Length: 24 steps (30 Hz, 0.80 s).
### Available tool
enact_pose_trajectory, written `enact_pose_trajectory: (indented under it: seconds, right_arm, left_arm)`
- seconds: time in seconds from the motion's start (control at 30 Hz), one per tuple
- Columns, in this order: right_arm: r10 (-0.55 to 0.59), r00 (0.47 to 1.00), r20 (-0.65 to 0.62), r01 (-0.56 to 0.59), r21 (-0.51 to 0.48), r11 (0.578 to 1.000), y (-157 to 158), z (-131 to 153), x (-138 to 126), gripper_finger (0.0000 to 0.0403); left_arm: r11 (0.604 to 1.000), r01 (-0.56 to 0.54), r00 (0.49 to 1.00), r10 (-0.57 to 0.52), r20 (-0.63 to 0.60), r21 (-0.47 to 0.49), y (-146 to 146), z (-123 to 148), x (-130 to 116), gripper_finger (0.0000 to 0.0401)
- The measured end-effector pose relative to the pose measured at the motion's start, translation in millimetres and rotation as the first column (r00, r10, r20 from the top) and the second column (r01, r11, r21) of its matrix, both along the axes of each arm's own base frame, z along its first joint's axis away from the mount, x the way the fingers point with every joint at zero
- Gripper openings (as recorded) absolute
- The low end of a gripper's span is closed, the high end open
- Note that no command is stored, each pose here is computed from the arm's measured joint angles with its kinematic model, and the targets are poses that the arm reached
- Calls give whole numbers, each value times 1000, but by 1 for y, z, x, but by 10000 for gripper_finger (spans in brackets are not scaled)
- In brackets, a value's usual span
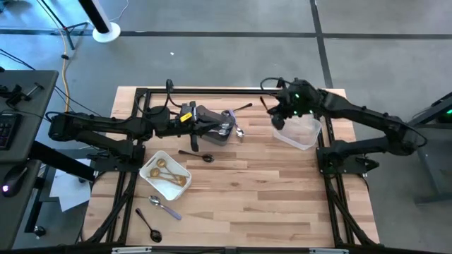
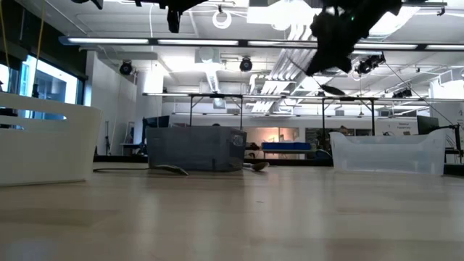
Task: Sort silverware by color (type)
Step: Put the top right black spoon into the transparent bin
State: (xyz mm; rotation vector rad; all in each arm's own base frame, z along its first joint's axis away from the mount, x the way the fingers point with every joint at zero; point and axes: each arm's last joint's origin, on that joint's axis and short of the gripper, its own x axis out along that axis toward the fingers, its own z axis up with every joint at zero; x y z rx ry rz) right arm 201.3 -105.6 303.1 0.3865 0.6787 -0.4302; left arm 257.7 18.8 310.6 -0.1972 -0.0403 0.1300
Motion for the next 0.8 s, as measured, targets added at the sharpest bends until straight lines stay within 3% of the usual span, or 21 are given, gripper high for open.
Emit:
enact_pose_trajectory:
  seconds: [0.17,0.37,0.63,0.8]
  right_arm:
    - [-79,958,-275,94,44,995,-24,-21,-9,0]
    - [-83,852,-517,173,128,977,-26,-62,-34,0]
    - [-76,797,-600,212,159,964,-13,-94,-52,0]
    - [-131,798,-588,269,154,951,-18,-102,-57,0]
  left_arm:
    - [1000,0,1000,0,0,0,0,0,0,0]
    - [1000,0,1000,0,-1,5,0,0,0,0]
    - [999,-37,999,37,-5,33,1,0,0,0]
    - [998,-50,999,50,-4,33,1,0,0,0]
